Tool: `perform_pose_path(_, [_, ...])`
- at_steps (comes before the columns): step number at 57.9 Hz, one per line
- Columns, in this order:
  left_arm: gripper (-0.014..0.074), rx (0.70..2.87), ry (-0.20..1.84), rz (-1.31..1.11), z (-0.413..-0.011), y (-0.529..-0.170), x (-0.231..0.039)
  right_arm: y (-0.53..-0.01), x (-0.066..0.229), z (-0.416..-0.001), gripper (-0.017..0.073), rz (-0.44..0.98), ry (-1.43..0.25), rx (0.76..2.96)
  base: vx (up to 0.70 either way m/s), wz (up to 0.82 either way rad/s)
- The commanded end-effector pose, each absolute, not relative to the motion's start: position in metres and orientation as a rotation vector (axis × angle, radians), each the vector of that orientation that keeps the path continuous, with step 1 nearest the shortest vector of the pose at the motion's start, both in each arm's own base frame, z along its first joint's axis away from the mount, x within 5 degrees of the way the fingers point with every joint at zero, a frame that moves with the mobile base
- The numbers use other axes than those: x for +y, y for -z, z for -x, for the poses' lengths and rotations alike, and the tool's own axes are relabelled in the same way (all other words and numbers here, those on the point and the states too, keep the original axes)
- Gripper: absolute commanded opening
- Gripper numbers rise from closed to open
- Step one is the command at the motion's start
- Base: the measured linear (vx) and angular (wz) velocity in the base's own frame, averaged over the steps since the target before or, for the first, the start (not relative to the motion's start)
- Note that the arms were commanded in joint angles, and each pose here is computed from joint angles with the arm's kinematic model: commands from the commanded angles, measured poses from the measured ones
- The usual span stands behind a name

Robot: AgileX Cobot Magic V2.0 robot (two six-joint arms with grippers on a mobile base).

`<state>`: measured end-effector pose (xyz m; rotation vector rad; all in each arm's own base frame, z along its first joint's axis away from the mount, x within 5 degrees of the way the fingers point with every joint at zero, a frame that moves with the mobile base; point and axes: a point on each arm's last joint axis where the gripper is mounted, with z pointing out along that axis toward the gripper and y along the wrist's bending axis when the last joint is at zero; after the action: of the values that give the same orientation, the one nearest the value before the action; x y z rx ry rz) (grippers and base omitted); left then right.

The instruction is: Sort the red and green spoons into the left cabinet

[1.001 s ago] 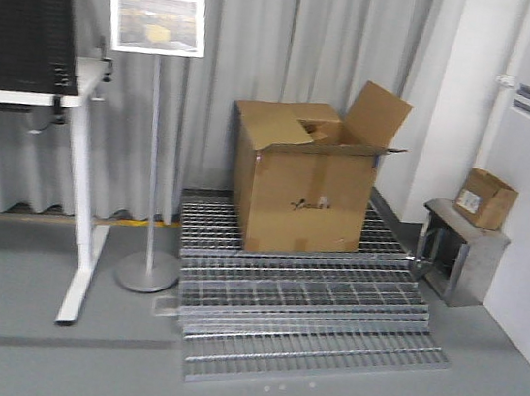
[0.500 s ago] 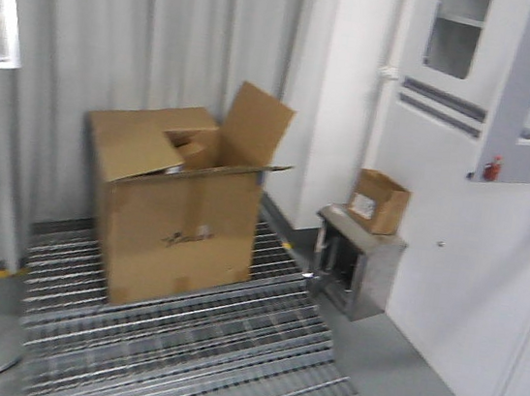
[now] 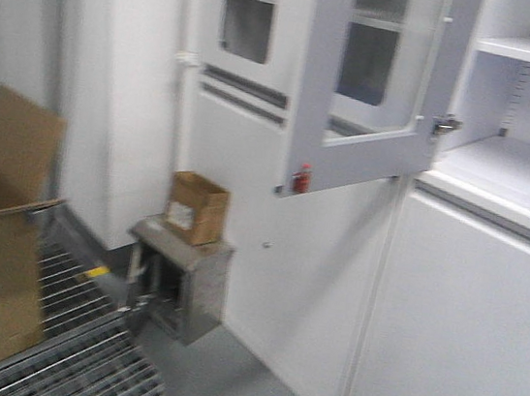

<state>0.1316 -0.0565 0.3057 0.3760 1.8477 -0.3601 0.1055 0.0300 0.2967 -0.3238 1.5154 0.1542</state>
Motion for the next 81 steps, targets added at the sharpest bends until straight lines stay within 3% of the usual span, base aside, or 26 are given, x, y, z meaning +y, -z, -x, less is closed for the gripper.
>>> perform_pose_path(1, [0.0003,1.768,0.358,-0.324,-0.1338,-0.3205,-0.0549,-0.3090,0.0322,-0.1047,-0.0004,0.332,-0.180,1.469,0.52,-0.68])
perform_pose_path(53, [0.0003,1.760,0.359,-0.323,-0.1321,-0.3217,-0.0544,-0.3078,0.0325,-0.1067,-0.0004,0.333,-0.181,1.479,0.47,-0.56])
perform_pose_path(81, [0.0003,1.760,0.359,-0.323,-0.1321,-0.3217,-0.0544,-0.3078,0.0325,-0.1067,-0.0004,0.333,-0.181,1.479,0.32,-0.26])
